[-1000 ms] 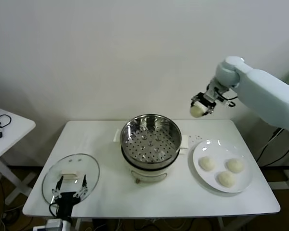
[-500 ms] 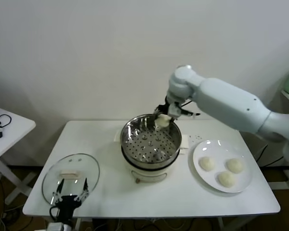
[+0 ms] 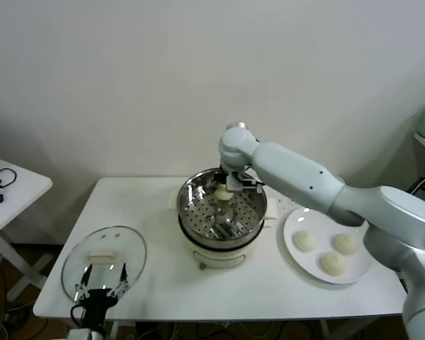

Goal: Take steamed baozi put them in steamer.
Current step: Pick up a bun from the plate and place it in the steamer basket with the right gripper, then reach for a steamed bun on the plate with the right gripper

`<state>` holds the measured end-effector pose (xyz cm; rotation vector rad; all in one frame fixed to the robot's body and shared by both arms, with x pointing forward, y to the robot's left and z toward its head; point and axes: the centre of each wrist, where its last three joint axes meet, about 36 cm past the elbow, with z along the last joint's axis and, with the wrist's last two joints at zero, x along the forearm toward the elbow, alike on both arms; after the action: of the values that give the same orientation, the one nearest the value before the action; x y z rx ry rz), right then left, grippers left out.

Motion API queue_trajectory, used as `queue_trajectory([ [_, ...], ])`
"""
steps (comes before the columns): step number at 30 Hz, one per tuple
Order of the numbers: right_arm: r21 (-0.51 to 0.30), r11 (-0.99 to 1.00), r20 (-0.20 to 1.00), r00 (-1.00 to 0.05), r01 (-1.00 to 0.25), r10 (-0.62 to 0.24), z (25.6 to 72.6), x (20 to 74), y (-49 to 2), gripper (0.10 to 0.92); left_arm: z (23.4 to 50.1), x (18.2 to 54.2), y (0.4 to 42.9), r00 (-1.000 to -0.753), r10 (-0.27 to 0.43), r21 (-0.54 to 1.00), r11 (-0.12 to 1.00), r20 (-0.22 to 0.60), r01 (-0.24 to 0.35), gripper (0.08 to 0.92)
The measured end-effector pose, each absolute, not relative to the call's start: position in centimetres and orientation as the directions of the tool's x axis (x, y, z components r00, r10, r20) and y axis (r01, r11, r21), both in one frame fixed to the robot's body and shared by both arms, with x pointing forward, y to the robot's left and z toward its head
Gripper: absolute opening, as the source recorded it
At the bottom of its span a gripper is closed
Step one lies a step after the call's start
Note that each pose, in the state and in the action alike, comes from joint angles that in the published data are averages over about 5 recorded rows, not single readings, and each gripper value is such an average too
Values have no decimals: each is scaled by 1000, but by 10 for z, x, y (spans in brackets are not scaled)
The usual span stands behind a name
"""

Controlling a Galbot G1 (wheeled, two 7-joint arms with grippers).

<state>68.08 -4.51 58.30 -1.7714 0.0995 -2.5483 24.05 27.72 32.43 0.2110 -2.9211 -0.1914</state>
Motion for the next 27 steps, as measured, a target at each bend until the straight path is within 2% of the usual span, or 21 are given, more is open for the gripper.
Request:
queue_trajectory([
  [5,-69,-998,936,-345,3,-65,574,683,-41,683,323,239,277,-968,-157,143,981,198,-130,823],
  [12,-67,-998,938,-338,21,-70,573,685,-42,813,321,235,278,-966,-159,145,981,202,-131,823],
  [22,-56,-997,935,-349,44,-68,605,681,-60,823,320,230,278,-965,-161,145,981,209,-132,823],
  [27,-101,-995,932,-352,-19,-88,641,678,-93,823,320,233,277,-966,-165,142,980,201,-138,823],
])
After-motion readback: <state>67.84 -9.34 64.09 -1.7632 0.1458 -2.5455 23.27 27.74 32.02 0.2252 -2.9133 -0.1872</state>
